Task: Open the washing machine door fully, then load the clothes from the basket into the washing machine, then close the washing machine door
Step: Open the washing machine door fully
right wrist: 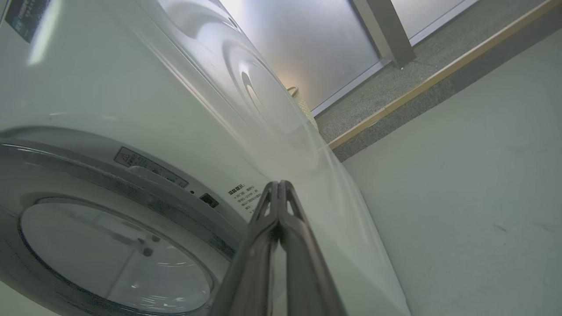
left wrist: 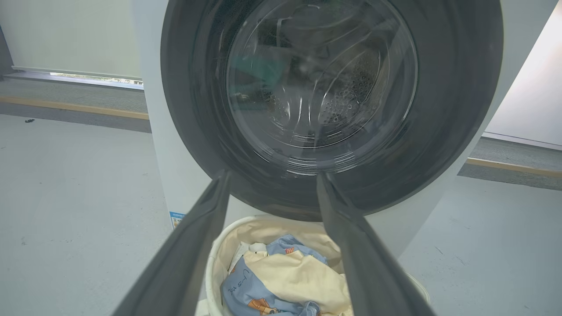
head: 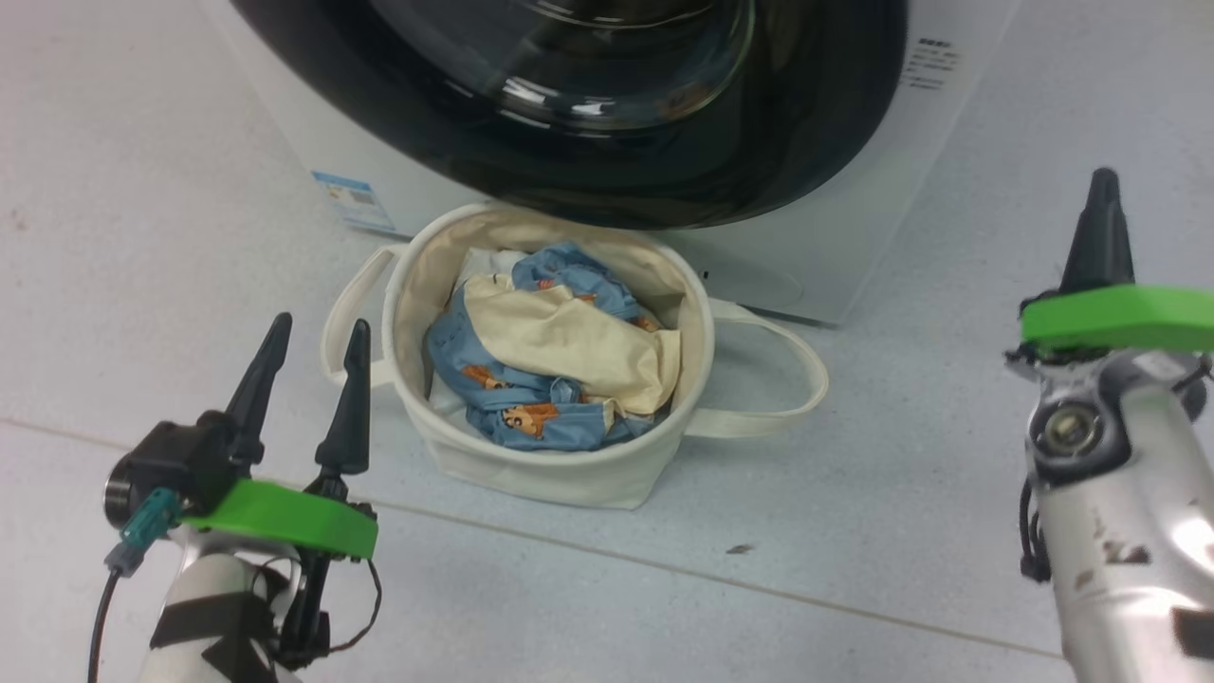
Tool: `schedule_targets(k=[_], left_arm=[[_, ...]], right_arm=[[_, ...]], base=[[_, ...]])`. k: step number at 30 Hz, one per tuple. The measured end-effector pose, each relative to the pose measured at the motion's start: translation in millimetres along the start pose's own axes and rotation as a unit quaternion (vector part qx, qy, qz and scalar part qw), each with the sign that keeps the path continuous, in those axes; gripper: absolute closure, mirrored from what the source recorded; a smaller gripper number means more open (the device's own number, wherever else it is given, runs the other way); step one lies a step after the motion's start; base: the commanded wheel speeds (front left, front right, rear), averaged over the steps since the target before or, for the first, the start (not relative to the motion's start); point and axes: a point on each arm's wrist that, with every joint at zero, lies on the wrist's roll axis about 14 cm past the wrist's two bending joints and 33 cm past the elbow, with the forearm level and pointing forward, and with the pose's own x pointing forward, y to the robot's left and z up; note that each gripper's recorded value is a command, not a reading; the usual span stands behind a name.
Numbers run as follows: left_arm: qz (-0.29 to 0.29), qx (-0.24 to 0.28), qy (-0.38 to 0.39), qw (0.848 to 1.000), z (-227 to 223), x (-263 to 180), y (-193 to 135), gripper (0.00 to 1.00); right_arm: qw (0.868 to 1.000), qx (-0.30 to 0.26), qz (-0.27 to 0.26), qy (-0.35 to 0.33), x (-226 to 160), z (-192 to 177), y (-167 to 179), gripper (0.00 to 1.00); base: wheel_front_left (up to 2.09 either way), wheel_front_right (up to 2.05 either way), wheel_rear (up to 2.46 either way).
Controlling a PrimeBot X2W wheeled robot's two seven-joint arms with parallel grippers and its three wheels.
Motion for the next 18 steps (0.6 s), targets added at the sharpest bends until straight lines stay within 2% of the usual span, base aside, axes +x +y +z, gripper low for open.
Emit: schedule_targets(k=[3,7,10,18], left_arm=[[0.007,0.003,0.008,1.000,-6,-1,5,0.00],[0.009,0.006,0.011,1.000,-8,1,8,0.00],[0.010,0.008,0.009,1.000,-6,3,9,0.00],[0.015,0.013,0.016,1.000,-11,3,14,0.00]], right_arm=[[0.992,0.123,-0.013,0.003,17,2,-1,1.00],[0.960,0.277,-0.011,0.047,37,-1,5,1.00],[0.945,0.317,0.002,0.080,45,-2,8,1.00],[0.930,0.342,0.037,0.131,63,-8,28,1.00]], base=[[0.00,0.00,0.00],[0.00,0.00,0.00],[0.00,0.00,0.00],[0.00,0.00,0.00]])
